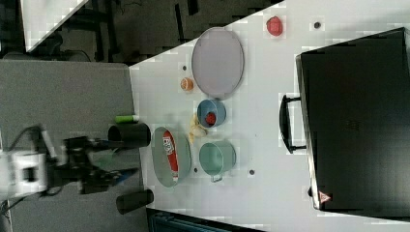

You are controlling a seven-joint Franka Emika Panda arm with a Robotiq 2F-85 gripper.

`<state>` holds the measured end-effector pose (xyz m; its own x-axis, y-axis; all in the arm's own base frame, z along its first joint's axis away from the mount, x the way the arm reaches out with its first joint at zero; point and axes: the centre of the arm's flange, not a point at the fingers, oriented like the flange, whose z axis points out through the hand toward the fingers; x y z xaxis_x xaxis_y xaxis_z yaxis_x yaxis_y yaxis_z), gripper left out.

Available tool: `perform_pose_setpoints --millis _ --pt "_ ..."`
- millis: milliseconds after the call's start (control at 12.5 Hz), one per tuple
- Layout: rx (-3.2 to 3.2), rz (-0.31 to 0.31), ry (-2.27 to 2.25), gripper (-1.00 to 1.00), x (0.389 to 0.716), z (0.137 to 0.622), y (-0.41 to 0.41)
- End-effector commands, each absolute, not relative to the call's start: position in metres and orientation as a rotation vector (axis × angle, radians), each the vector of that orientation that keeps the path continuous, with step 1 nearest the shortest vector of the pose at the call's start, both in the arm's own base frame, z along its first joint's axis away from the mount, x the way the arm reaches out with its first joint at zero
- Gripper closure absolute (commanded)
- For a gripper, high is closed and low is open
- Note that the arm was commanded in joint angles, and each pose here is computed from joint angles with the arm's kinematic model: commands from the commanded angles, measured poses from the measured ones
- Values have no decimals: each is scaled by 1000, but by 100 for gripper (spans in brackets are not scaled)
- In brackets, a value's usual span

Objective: Pick ketchup from strainer and place it on the table

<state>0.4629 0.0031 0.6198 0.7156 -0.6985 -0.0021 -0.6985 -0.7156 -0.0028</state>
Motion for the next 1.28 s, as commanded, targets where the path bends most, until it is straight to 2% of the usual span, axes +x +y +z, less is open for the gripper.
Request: perform_pose_setpoints --millis 80,400,560,720,960,1120,1280 --pt "-2984 35 1059 -100 480 594 76" --pt "-3050 -76 773 -100 483 575 176" --pt "-3078 -77 619 -100 477 557 228" --pt "-3100 -45 464 -100 466 534 278" --pt "-3122 61 268 -100 445 493 337" --pt "-3125 135 183 -100 435 460 360" --pt "-3114 168 132 -100 431 423 371"
